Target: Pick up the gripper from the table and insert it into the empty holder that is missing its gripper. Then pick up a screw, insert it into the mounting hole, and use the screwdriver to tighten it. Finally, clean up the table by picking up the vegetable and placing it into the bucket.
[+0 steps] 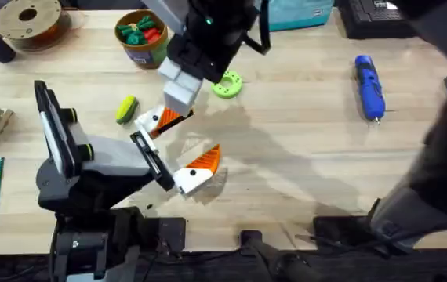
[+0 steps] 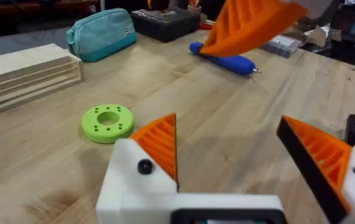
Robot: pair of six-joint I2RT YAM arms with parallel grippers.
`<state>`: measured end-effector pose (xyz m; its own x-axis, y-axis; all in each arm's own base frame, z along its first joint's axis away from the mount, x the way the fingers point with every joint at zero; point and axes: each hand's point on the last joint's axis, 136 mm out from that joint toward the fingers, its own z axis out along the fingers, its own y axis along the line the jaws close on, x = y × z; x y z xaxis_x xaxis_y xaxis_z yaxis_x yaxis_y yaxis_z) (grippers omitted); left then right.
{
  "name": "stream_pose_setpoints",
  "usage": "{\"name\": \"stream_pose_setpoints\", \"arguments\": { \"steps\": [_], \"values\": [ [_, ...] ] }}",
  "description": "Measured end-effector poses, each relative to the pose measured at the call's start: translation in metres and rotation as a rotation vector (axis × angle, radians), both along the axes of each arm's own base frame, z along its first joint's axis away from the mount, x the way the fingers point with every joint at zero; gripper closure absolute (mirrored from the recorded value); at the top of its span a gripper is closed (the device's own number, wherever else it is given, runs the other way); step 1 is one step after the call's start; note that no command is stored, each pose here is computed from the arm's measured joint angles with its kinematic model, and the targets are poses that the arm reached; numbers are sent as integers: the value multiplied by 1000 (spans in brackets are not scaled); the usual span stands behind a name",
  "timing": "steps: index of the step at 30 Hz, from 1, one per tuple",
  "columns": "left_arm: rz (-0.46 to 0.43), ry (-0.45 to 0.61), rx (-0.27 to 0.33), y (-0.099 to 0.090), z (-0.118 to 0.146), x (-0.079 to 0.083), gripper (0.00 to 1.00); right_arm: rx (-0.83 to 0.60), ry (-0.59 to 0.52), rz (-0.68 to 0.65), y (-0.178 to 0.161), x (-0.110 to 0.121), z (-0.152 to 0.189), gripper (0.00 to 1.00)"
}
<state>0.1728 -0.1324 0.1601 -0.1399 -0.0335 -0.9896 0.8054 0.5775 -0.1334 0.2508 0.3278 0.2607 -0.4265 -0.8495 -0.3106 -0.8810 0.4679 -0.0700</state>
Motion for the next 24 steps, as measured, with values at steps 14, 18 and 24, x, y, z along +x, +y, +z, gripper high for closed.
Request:
{"name": "stream_pose_setpoints", "arguments": {
  "steps": [14, 18, 24],
  "values": [
    [0, 0, 0, 0, 0, 0, 14, 317, -173, -258, -45, 21, 11, 101],
    [0, 0, 0, 0, 0, 0, 15, 365, -178, -366, -64, 38, 21, 101],
    [0, 0, 0, 0, 0, 0, 15, 407, -146, -507, -98, 67, 21, 100]
  ]
}}
